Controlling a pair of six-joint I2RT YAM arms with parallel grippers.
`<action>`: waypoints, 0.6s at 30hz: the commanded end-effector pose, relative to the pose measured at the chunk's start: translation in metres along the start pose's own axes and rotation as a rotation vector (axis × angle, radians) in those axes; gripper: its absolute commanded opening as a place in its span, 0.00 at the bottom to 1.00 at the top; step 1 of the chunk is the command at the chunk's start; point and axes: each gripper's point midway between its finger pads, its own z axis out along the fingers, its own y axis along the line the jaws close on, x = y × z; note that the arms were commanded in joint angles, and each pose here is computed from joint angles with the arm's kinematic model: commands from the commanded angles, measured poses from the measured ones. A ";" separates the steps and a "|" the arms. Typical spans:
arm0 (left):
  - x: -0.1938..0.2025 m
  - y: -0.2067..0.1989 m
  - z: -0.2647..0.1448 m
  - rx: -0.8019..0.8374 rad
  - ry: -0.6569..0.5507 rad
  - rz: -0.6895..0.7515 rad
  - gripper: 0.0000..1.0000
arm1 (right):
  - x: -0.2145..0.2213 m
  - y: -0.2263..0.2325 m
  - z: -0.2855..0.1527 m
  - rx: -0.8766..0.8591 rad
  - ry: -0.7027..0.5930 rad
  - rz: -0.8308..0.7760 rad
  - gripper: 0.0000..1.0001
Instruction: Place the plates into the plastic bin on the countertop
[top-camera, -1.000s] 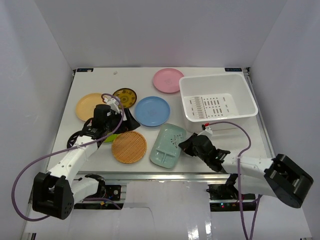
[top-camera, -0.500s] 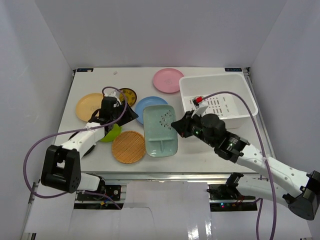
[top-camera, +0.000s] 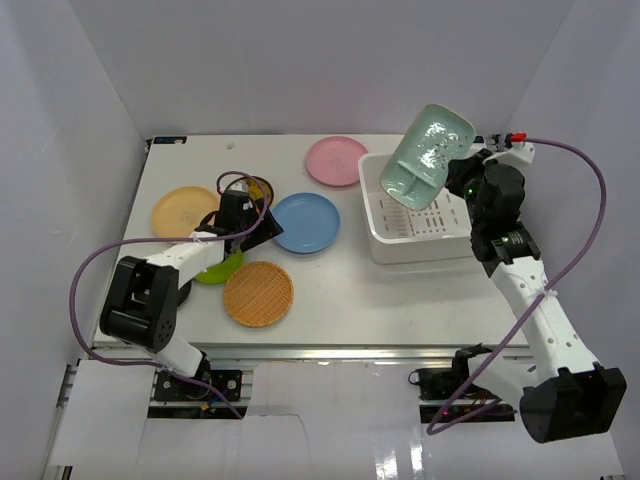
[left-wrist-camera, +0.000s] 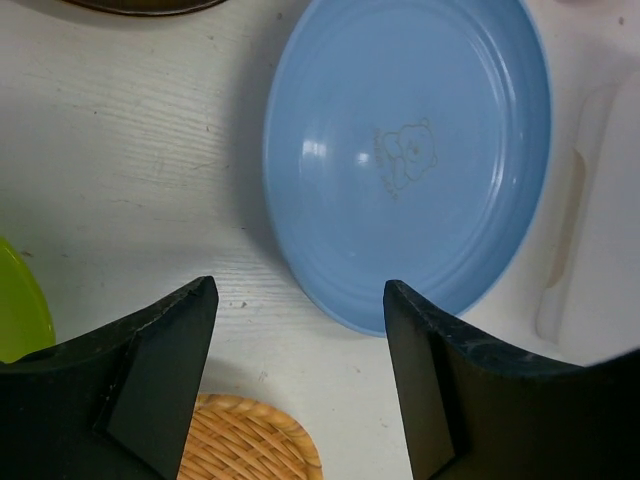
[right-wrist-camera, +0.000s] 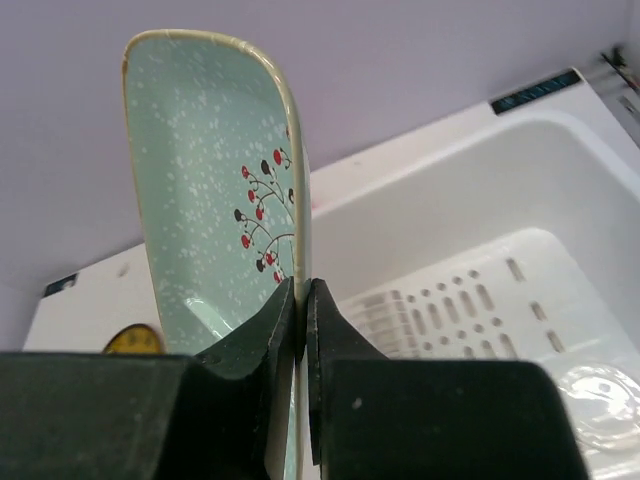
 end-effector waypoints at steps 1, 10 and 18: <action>-0.014 -0.005 0.004 -0.012 -0.045 0.020 0.78 | -0.015 -0.017 0.011 -0.009 -0.059 0.129 0.08; -0.005 0.000 0.030 -0.070 -0.016 0.042 0.73 | 0.051 -0.092 0.022 0.171 0.060 0.180 0.08; 0.000 0.004 0.050 -0.114 -0.012 0.064 0.57 | 0.116 -0.115 0.030 0.218 0.231 0.176 0.13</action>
